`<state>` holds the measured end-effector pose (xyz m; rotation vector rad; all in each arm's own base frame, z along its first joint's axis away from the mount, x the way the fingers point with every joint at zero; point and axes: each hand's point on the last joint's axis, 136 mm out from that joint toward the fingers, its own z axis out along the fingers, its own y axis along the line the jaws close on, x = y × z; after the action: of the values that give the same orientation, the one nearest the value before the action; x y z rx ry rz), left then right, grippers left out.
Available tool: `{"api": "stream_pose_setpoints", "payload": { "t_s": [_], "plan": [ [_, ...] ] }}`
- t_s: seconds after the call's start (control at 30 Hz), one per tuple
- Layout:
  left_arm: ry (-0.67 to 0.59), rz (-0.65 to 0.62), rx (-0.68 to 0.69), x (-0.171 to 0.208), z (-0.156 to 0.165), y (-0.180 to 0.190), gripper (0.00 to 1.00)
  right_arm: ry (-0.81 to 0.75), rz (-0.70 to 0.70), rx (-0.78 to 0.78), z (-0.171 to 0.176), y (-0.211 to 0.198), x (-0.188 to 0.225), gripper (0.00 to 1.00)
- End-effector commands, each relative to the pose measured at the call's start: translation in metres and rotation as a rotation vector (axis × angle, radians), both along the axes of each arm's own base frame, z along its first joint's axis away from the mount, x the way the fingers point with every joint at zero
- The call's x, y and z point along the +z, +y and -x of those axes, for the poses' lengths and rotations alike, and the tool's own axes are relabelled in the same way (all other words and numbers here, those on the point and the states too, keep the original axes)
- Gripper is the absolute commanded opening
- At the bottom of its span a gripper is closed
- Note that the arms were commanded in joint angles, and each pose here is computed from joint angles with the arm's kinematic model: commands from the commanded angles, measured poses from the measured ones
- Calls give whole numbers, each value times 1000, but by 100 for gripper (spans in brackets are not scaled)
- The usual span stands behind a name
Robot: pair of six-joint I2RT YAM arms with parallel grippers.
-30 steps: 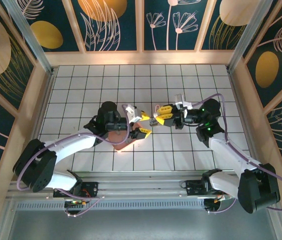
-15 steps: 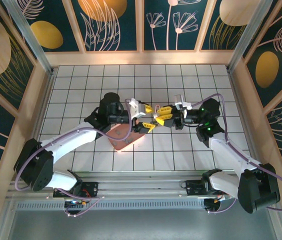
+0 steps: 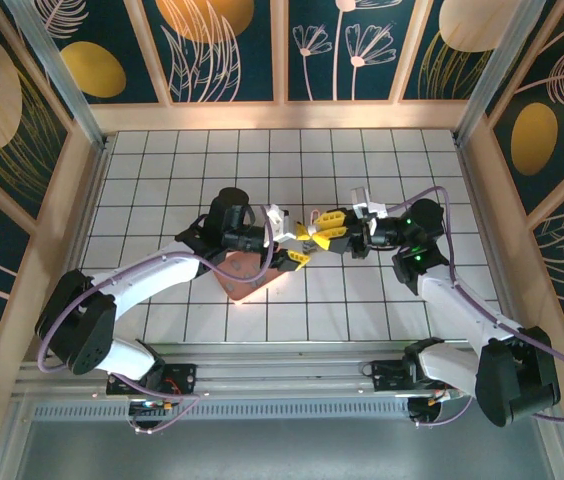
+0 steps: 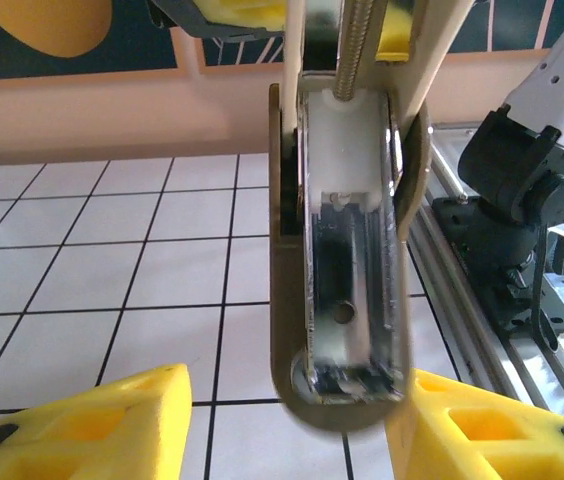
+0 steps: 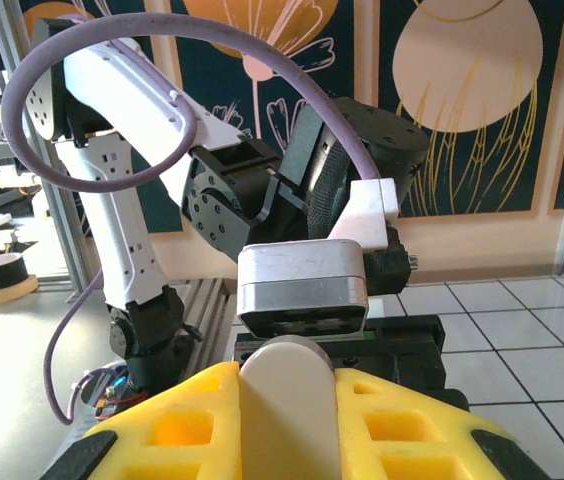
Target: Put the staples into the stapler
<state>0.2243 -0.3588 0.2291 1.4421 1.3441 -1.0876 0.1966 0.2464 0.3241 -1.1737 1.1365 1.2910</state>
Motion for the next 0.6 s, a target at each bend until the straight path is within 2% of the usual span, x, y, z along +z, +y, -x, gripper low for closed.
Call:
{"api": "stream_pose_setpoints", "payload": {
  "t_s": [0.0,0.23,0.43,0.57],
  "plan": [
    [-36,49,-42,20,4,-5,54,-17,-6,14,2,-2,2,0],
    [-34,73,-45,27,5,-6,53,-3,1,10,-2,0,-3,0],
    [-20,95,-46,28,5,-9,64,1,-5,7,-3,0,-2,0],
    [-31,103,-55,31,4,-15,67,3,-12,9,-3,0,0,0]
  ]
}}
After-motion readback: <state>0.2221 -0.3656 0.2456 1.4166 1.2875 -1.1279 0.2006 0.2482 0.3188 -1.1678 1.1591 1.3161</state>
